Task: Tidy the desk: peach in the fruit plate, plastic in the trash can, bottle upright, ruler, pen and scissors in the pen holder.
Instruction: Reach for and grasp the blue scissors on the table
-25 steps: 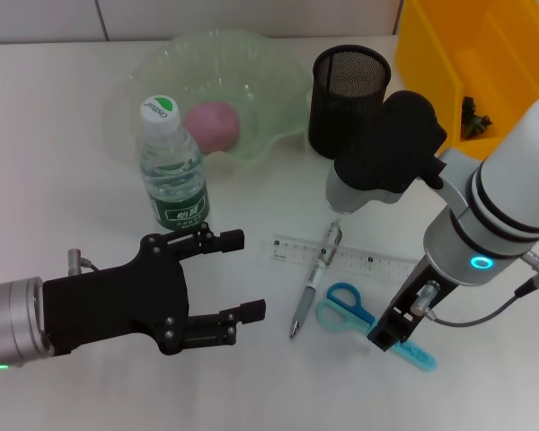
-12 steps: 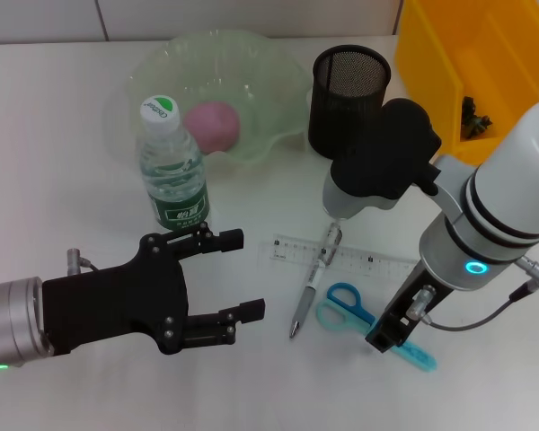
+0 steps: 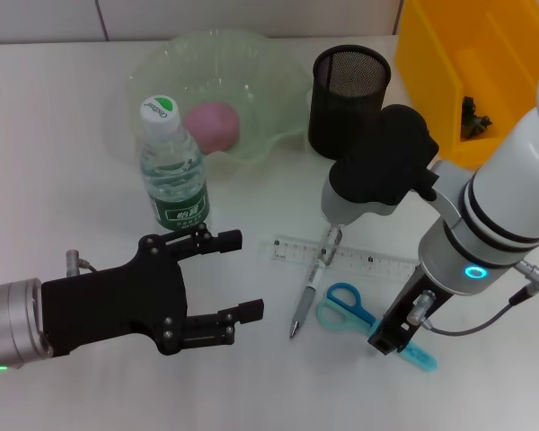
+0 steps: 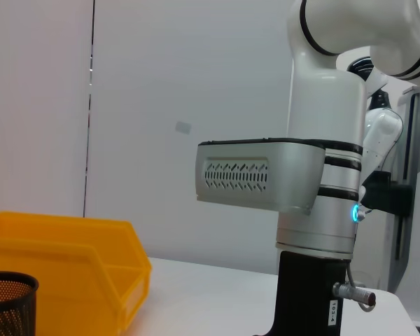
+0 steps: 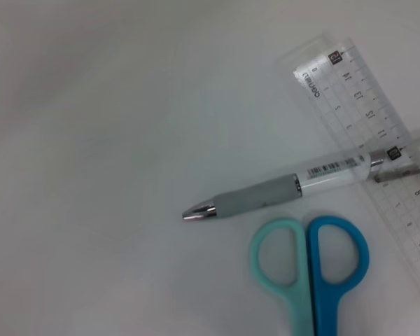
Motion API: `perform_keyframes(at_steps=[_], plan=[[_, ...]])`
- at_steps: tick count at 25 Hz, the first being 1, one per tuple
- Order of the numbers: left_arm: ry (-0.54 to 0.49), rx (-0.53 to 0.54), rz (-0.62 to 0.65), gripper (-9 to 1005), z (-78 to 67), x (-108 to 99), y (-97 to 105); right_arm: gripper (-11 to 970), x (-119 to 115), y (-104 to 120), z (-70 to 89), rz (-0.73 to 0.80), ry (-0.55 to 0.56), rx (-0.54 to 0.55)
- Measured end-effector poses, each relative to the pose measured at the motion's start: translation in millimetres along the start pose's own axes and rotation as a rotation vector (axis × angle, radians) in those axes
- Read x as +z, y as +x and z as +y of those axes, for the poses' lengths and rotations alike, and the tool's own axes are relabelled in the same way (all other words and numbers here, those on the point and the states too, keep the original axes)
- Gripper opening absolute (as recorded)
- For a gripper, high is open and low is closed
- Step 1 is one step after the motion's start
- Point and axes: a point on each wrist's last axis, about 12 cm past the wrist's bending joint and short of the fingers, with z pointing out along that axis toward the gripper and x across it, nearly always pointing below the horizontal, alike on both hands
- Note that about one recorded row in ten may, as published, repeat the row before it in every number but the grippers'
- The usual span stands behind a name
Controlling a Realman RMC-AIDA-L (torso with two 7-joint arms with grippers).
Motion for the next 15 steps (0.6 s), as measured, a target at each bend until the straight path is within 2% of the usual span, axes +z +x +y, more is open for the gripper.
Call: perform_keyframes(at_steps=[15], plan=[[0.0, 0.002, 0.0, 800, 0.6, 0.5, -0.4, 253, 5.1, 2.7, -2.9, 0.021, -0.012, -0.012]])
